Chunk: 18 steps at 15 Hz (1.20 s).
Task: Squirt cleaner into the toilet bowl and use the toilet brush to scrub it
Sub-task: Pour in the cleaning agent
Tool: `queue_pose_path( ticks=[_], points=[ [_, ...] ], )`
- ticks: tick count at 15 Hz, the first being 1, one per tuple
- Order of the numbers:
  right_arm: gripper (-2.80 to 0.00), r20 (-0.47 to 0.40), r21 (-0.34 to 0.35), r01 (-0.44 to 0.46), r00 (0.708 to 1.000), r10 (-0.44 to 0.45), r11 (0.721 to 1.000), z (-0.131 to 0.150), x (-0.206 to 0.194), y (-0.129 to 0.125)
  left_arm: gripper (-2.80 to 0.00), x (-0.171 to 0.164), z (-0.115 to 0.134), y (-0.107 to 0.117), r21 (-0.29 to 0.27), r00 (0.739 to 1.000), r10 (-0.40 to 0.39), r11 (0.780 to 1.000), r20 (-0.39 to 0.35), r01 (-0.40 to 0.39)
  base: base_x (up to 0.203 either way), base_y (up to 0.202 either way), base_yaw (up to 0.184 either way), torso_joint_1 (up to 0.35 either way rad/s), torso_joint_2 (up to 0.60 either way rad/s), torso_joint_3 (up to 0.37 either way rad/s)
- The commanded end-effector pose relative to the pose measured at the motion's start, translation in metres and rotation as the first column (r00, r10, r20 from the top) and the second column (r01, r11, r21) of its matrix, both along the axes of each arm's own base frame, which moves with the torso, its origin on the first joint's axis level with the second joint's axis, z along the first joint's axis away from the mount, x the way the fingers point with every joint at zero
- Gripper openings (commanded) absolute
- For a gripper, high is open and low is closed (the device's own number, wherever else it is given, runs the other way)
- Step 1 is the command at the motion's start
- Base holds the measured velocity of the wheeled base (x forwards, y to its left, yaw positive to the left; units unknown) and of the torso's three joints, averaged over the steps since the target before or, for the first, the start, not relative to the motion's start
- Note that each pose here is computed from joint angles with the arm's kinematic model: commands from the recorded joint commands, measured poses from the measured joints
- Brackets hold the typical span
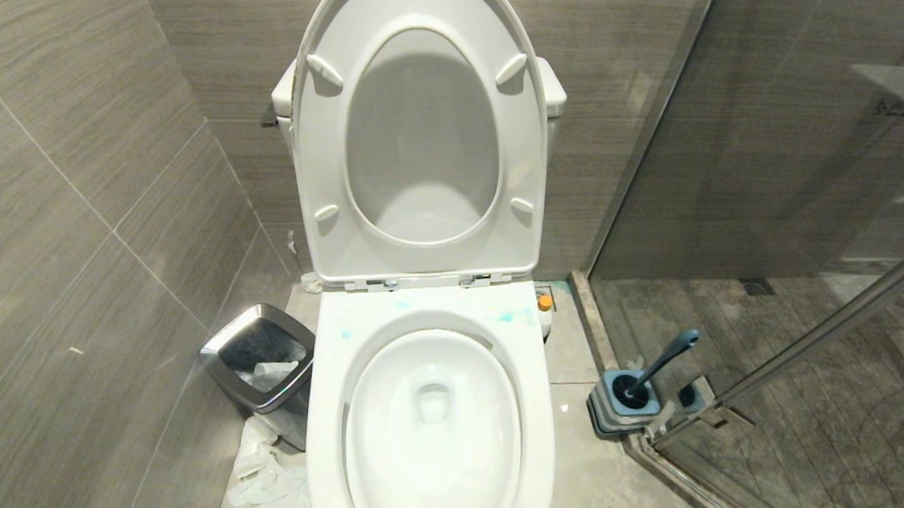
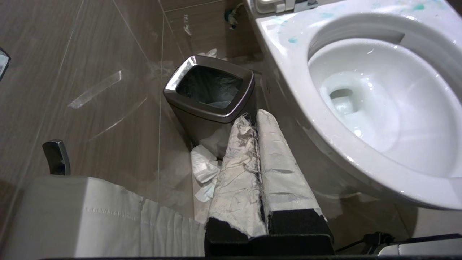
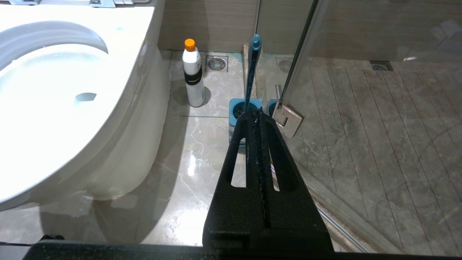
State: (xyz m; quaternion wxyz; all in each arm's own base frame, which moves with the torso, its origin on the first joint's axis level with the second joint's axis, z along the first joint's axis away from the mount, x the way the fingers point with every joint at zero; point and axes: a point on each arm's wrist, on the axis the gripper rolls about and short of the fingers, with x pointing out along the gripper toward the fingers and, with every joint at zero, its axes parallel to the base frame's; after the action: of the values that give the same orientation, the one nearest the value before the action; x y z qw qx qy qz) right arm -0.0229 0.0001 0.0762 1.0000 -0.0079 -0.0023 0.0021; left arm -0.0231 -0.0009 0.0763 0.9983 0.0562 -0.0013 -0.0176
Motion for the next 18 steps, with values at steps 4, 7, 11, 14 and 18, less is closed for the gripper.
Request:
queue_pose_path(
  ticks=[4,7,11,14,18],
  points=[
    [-2.80,-0.001,-0.001,0.000,1.000,0.000,1.000,0.0000,0.0001,0.0000,-2.80,0.0003,-0.0012,0.0002,-0.026,1.000,0.009,1.000,-0.005,-0.009,0.000,0.000,0.000,0.000,0.00,0.000],
    [-2.80,-0.001,-0.003,0.000,1.000,0.000,1.000,0.0000,0.0001,0.0000,-2.80,0.0004,-0.0015,0.0004,-0.061,1.000,0.016,0.998,-0.007,-0.017,0.000,0.000,0.000,0.000,0.00,0.000],
    [-2.80,-0.001,-0.006,0.000,1.000,0.000,1.000,0.0000,0.0001,0.0000,-2.80,0.0003,-0.0009,0.0006,-0.100,1.000,0.024,0.995,-0.004,-0.025,0.000,0.000,0.000,0.000,0.00,0.000],
    [-2.80,-0.001,-0.003,0.000,1.000,0.000,1.000,0.0003,0.0000,0.0000,-2.80,0.0003,-0.0009,0.0006,-0.100,1.000,0.025,0.995,-0.004,-0.025,0.000,0.000,0.000,0.000,0.00,0.000],
    [-2.80,-0.004,-0.001,0.000,1.000,0.000,1.000,0.0002,-0.0001,0.0000,-2.80,0.0005,-0.0011,0.0006,-0.099,1.000,0.024,0.995,-0.007,-0.025,0.000,0.000,0.000,0.000,0.00,0.000]
  ],
)
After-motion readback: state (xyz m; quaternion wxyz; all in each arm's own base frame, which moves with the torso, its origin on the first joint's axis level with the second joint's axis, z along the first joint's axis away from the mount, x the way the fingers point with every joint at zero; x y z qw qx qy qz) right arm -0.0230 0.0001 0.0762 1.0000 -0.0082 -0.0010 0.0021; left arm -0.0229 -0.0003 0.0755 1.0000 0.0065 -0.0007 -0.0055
